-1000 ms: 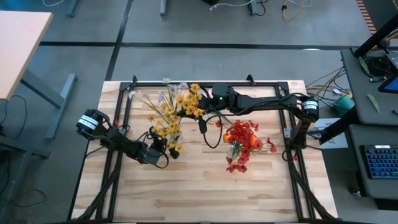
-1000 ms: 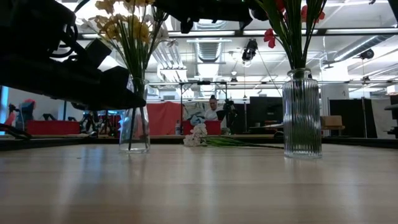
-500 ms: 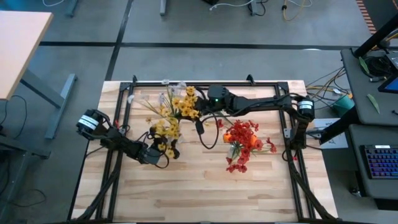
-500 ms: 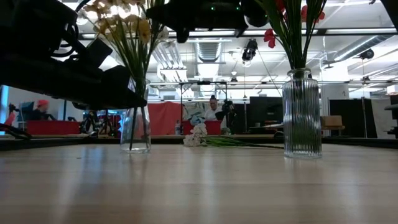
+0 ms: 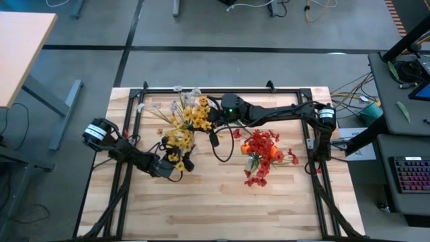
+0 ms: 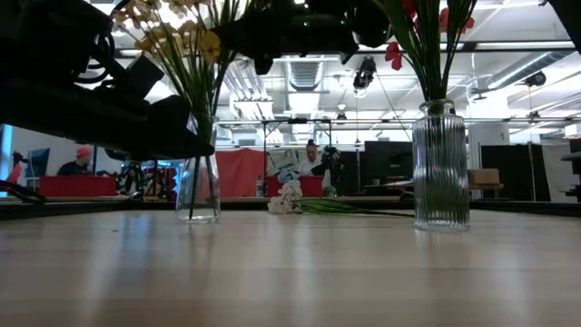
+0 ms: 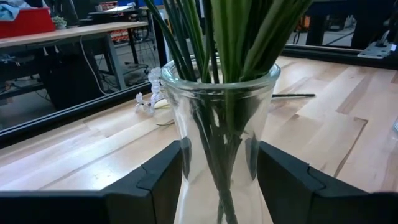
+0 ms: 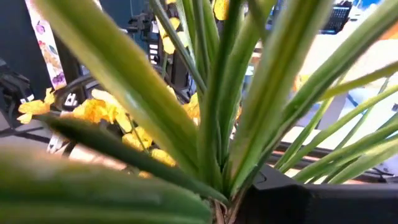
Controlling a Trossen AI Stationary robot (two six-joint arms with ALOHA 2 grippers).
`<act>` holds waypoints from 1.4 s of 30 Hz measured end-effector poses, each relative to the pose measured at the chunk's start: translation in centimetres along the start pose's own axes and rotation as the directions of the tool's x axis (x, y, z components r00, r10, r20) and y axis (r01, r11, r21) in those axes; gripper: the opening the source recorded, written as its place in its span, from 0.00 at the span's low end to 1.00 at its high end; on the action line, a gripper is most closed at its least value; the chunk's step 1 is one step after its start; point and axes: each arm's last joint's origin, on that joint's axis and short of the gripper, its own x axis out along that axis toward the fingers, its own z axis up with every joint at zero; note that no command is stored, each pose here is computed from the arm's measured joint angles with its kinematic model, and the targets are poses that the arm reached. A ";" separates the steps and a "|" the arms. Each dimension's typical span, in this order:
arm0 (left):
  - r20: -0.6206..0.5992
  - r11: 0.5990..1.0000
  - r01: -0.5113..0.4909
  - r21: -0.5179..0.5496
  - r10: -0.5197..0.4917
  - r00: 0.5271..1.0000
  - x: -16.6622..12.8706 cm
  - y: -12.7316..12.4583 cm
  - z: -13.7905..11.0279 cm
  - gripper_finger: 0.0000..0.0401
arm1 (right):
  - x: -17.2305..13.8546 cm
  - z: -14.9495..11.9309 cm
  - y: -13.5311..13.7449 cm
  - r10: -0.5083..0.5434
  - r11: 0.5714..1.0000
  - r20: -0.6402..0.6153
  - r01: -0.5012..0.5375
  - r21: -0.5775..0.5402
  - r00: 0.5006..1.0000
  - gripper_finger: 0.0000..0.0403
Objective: Sort flowers into vase by color
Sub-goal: Put the yellow flower into the left transparent vase
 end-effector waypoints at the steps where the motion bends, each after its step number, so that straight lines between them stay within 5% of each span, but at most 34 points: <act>1: 0.000 1.000 0.000 0.000 0.000 1.000 0.0 0.0 0.0 0.43 | 0.0 0.0 0.0 -0.001 1.000 -0.002 0.001 0.001 1.000 0.06; 14: -0.002 1.000 -0.004 0.002 0.004 1.000 0.0 0.1 -0.1 0.43 | -0.6 0.2 0.5 -0.054 0.998 -0.102 0.058 0.036 0.993 0.39; 20: -0.002 1.000 -0.006 -0.001 0.006 1.000 0.0 0.1 -0.1 0.43 | -1.3 0.8 0.8 -0.049 0.997 -0.134 0.056 0.051 0.990 0.45; 25: -0.002 1.000 -0.006 0.000 0.006 1.000 0.0 0.1 -0.1 0.43 | -1.5 1.3 1.0 -0.047 0.998 -0.127 0.052 0.039 0.991 0.36; 31: -0.002 1.000 -0.006 -0.001 0.006 1.000 0.0 0.1 -0.1 0.43 | -1.4 1.2 1.0 -0.047 0.998 -0.129 0.052 0.039 0.991 0.07; 42: -0.002 1.000 -0.006 -0.004 0.006 1.000 0.0 0.1 -0.1 0.43 | -0.6 0.0 0.7 -0.046 0.998 -0.140 0.053 0.044 0.989 0.04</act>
